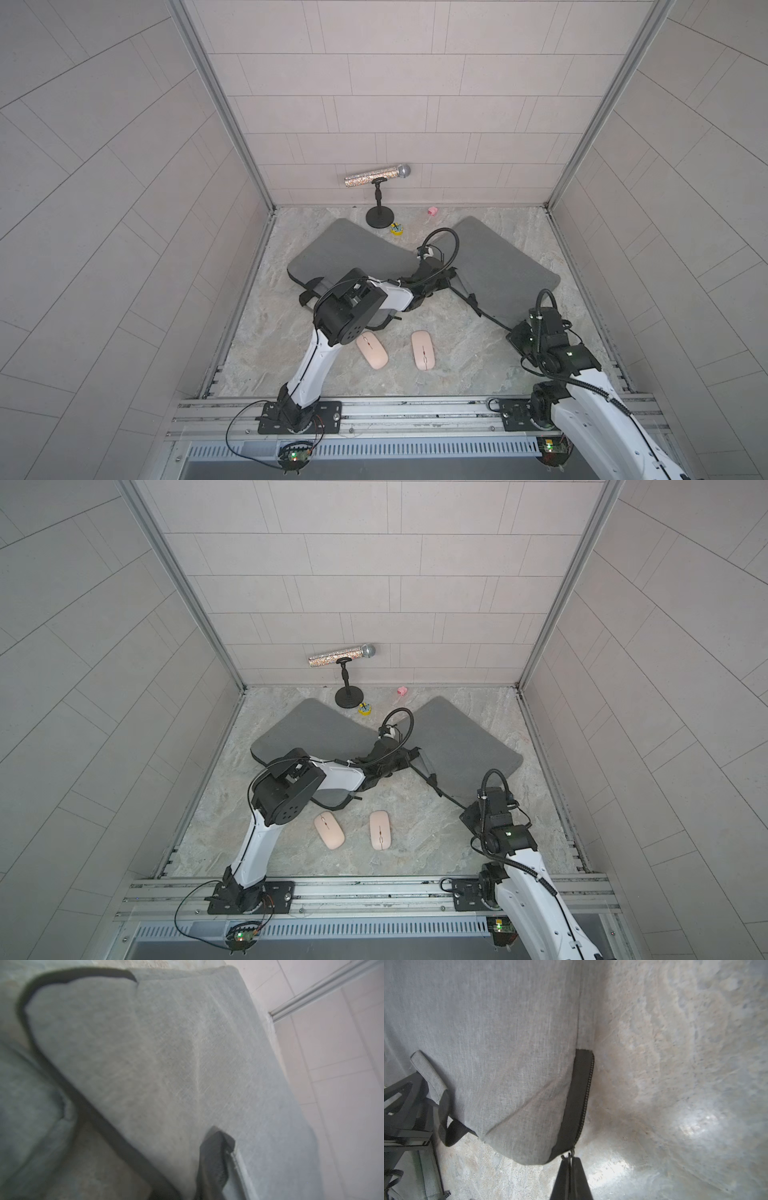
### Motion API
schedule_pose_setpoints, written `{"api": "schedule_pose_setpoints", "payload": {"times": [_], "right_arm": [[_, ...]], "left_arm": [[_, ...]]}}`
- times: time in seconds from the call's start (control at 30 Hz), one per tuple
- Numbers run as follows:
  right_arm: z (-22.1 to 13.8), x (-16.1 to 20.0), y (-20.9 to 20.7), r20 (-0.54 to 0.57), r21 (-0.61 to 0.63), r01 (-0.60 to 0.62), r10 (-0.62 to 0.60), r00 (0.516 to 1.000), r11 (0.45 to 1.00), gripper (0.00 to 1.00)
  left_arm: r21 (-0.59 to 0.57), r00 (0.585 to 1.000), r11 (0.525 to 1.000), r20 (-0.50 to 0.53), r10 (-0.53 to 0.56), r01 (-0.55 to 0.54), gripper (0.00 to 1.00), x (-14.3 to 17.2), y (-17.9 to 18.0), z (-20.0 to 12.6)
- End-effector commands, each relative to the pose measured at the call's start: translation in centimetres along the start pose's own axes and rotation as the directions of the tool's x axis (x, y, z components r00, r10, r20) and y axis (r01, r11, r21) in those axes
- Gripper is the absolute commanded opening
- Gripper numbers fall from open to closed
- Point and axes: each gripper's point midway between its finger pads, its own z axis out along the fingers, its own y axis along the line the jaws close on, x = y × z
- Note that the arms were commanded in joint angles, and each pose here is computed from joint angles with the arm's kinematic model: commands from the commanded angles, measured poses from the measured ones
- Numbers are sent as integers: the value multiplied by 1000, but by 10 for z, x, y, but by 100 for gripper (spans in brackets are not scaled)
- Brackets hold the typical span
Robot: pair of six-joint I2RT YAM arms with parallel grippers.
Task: Put the mouse into the laptop bag
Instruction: Unzip the zipper on the zippered laptop bag.
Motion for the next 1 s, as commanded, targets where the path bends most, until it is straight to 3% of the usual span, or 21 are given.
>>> {"api": "schedule_pose_setpoints", "payload": {"times": [0.0,0.17,0.4,0.63,0.87,0.9,0.97], "right_arm": [[5,10,0,-47,-15,-18,18,999,1000,0],[7,19,29,-80,-100,5,-13,997,995,0],[12,22,46,-65,-73,60,-65,996,996,0],[17,13,36,-25,4,76,-76,997,997,0],[12,-3,39,27,29,94,-94,995,995,0],[12,-4,41,26,30,104,-104,994,994,0],[11,-8,41,23,44,131,-132,991,990,0]], "left_arm": [[19,1000,1000,-13,-4,4,11,6,-6,-1],[50,1000,999,4,2,-2,5,8,-17,-6],[65,999,997,32,39,-41,0,22,-24,-24],[70,991,997,131,29,-38,0,11,-13,-63],[133,991,991,136,13,-31,0,24,-23,-83],[139,992,989,126,26,-44,3,30,-30,-83],[127,992,990,118,50,-65,17,38,-35,-86]]}}
